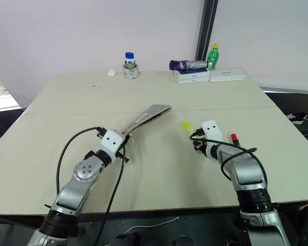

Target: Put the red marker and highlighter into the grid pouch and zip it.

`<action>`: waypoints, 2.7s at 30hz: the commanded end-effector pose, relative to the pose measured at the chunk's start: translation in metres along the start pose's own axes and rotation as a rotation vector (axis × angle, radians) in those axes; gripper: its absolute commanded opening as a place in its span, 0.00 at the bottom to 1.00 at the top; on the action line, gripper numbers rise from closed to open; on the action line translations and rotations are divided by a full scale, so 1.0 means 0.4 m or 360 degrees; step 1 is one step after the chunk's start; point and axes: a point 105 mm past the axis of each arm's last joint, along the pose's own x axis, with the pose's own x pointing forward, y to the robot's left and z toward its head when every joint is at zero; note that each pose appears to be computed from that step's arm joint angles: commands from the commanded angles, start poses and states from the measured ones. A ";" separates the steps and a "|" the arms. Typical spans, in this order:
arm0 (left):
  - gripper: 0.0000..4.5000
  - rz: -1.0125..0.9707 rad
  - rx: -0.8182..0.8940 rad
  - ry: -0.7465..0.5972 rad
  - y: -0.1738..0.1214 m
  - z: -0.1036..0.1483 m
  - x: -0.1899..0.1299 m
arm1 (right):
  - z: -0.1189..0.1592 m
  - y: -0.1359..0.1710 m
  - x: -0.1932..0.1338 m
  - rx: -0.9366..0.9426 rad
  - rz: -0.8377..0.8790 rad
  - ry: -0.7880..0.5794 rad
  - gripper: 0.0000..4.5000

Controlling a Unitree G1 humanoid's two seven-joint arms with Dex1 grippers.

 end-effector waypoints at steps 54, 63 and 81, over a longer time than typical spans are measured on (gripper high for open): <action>0.00 -0.0650 0.0369 -0.0153 -0.153 0.028 -0.043 | 0.082 0.200 -0.016 -0.0631 0.0623 -0.0058 0.42; 0.00 -0.0304 -0.0056 -0.0111 -0.053 0.062 -0.008 | 0.142 0.092 -0.074 -0.0588 0.0467 -0.0182 0.98; 0.00 -0.0135 -0.0260 -0.0055 -0.033 0.073 0.049 | -0.137 -0.276 -0.209 0.0198 -0.0552 0.0283 0.98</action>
